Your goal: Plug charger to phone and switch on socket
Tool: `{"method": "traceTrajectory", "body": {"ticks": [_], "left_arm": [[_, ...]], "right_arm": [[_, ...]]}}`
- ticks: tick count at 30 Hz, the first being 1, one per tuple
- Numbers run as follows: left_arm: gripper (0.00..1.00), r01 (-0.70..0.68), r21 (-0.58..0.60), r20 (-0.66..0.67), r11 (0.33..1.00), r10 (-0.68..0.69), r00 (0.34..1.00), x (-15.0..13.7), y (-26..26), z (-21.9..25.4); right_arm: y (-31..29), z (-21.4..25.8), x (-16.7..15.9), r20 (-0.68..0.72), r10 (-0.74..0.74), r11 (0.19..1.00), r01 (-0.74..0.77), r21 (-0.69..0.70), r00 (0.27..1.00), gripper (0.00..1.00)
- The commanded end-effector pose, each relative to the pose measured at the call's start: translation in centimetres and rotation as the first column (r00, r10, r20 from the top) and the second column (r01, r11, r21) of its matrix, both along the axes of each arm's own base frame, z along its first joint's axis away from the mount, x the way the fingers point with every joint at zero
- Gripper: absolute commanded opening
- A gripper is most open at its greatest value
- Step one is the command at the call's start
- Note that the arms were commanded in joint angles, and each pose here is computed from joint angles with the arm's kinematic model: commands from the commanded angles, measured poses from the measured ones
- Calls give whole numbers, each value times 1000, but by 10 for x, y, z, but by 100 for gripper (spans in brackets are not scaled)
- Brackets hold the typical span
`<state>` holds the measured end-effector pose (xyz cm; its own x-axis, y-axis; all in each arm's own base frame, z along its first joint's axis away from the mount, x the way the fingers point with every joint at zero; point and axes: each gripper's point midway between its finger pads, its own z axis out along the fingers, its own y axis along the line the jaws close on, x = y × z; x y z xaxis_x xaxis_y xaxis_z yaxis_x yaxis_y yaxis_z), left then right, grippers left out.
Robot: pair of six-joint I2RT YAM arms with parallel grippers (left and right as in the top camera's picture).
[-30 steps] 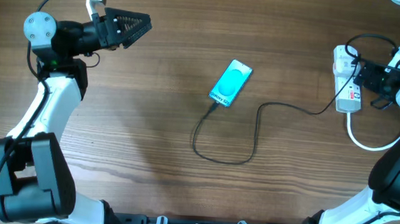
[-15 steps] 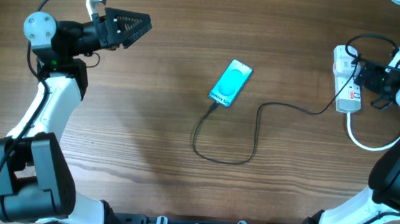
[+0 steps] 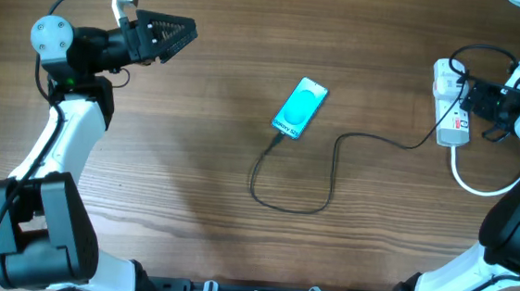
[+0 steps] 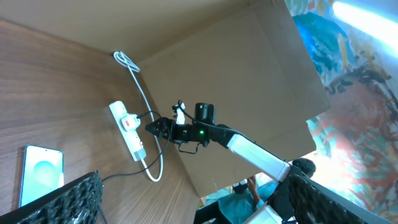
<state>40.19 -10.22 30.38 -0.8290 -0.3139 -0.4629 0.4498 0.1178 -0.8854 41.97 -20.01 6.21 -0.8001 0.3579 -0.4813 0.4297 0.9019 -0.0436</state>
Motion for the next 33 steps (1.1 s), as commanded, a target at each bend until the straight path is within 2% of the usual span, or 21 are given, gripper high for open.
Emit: {"method": "traceTrajectory", "body": {"ticks": [1,28,29,33], "left_arm": [[100,8,10,31,1000,-8,999,-5,0,8],[100,8,15,58,1000,-9,998,-11,-1,18],[100,6,17,69,1000,-8,998,-12,-1,20],[100,3,81,259,997,-24,966,-21,-5,31]], "right_arm": [[-2,9,-1,7,9,1000,-9,-29,1000,100],[-2,9,-1,7,9,1000,-9,-29,1000,100],[-2,9,-1,8,9,1000,-9,-29,1000,100],[-2,9,-1,7,9,1000,-9,-29,1000,100]]}}
